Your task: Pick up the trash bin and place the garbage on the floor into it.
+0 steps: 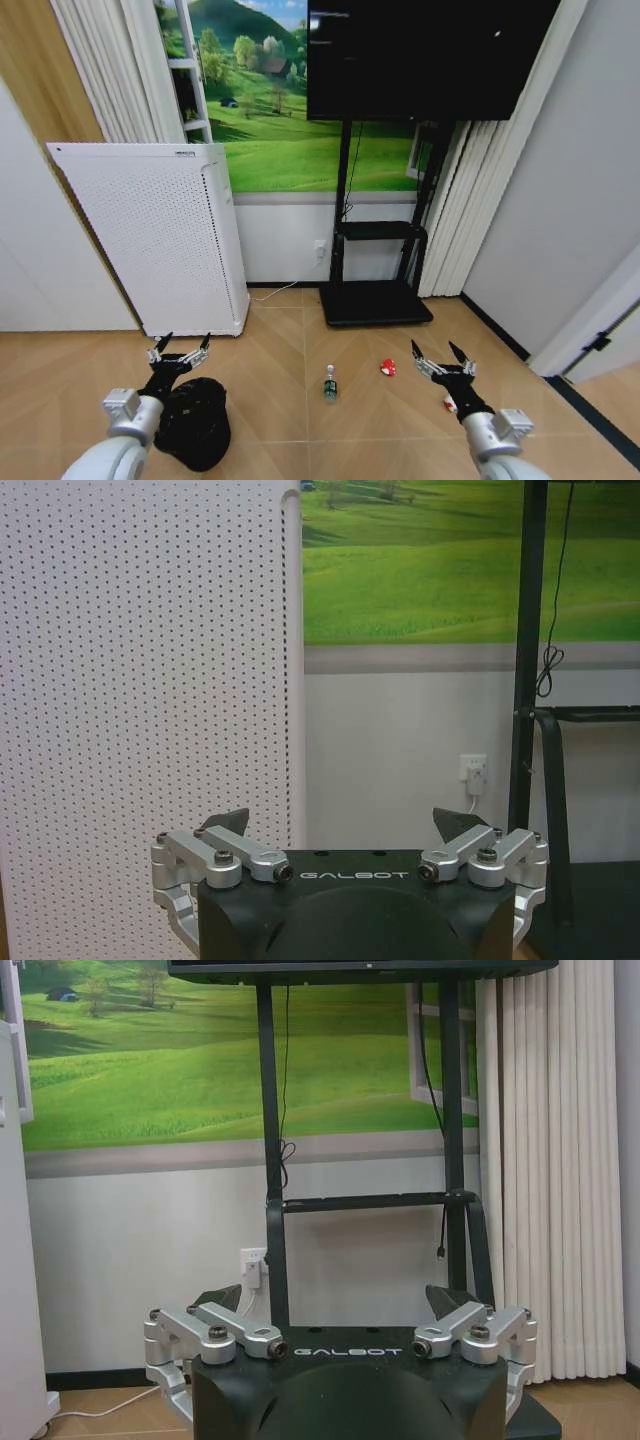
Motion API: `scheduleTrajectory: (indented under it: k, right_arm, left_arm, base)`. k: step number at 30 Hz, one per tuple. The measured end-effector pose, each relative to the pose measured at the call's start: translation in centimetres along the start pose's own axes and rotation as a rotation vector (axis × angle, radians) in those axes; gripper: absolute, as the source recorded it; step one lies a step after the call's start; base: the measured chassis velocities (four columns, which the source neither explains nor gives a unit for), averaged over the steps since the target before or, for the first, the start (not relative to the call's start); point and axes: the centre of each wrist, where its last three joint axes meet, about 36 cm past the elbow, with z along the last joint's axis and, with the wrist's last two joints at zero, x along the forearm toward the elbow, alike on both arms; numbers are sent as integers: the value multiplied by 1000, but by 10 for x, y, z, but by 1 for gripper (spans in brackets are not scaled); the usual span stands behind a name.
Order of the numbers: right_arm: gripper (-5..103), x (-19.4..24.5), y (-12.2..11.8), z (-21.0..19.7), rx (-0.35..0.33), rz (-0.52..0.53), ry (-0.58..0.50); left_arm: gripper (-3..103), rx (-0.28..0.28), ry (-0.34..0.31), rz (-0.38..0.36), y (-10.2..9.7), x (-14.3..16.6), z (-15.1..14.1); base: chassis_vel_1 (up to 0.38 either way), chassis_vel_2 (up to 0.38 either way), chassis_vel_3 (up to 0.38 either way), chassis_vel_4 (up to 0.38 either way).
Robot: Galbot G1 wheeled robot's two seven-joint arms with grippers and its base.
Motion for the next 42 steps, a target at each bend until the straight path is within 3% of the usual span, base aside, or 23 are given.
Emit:
scheduleTrajectory:
  k: [8, 42]
  right_arm:
    - [100, 0, 0, 0, -2, 2, -1]
    - [100, 1, 1, 1, -7, 3, 3]
  left_arm:
    - [100, -24, -2, -6, 0, 1, -1]
    - [100, -30, -8, -3, -2, 2, -1]
  base:
    - [0, 0, 0, 0]
    - [0, 0, 0, 0]
